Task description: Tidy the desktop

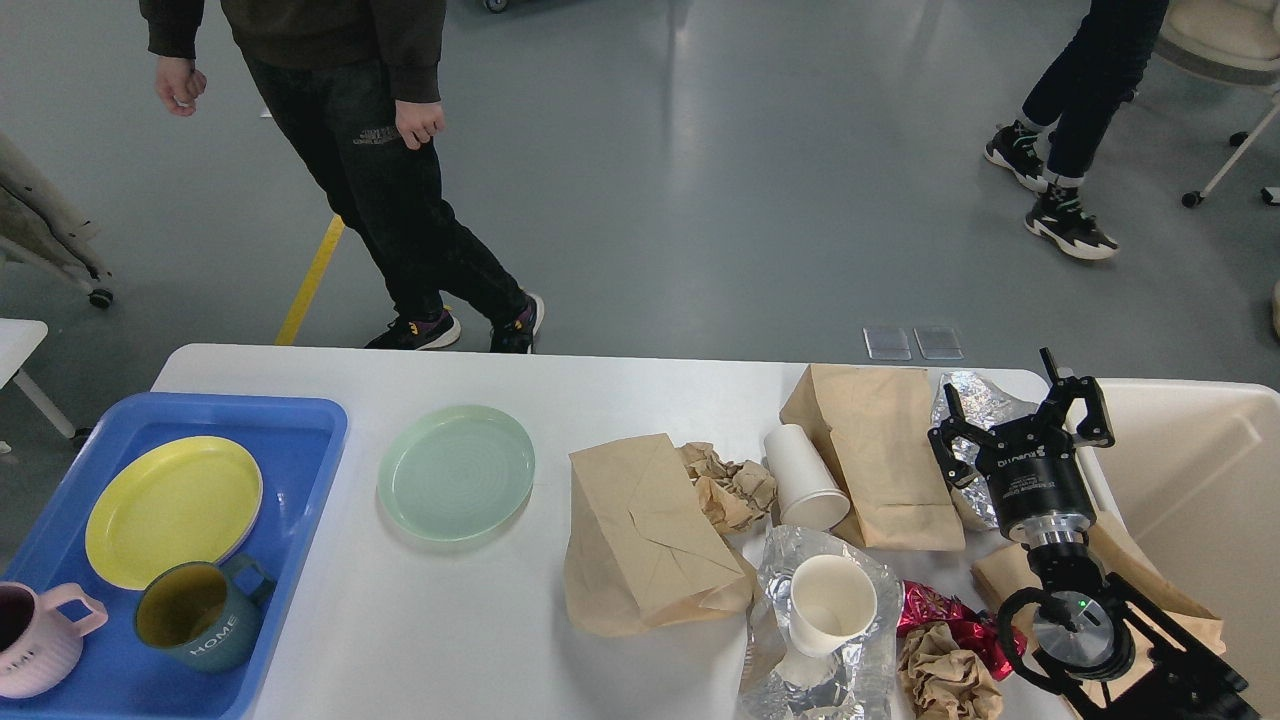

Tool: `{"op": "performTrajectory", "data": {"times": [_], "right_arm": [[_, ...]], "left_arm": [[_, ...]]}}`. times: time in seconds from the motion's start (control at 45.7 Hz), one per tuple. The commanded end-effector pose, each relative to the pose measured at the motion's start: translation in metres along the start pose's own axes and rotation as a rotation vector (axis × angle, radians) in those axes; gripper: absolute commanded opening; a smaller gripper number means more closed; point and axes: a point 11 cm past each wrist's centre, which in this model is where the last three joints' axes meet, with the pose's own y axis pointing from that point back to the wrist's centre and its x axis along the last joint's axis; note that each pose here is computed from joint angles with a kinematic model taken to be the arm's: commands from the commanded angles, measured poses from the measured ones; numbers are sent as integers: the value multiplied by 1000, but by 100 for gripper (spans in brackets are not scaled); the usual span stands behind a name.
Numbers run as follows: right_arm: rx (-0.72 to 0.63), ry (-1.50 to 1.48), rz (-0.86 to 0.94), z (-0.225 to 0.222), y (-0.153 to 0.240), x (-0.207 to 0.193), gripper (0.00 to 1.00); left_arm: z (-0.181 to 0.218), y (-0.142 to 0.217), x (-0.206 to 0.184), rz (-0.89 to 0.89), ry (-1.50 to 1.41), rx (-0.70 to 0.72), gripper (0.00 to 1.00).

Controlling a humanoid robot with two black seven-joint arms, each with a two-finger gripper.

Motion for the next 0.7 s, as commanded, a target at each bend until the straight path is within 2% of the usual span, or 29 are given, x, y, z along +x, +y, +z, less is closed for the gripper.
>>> {"op": "performTrajectory", "data": {"times": [0.0, 0.197, 0.394, 0.482, 0.679], "right_arm": [[1, 0, -1, 0, 0, 0, 100], [0, 0, 1, 0, 0, 0, 100], [0, -1, -1, 0, 0, -1, 100], [1, 0, -1, 0, 0, 0, 100], [1, 0, -1, 0, 0, 0, 100]], "left_arm": [[0, 2, 1, 2, 3, -3, 94], [2, 4, 3, 4, 3, -10, 94], [7, 37, 15, -21, 34, -46, 94], [26, 54, 21, -34, 1, -62, 95], [81, 84, 6, -100, -76, -130, 96]]}}
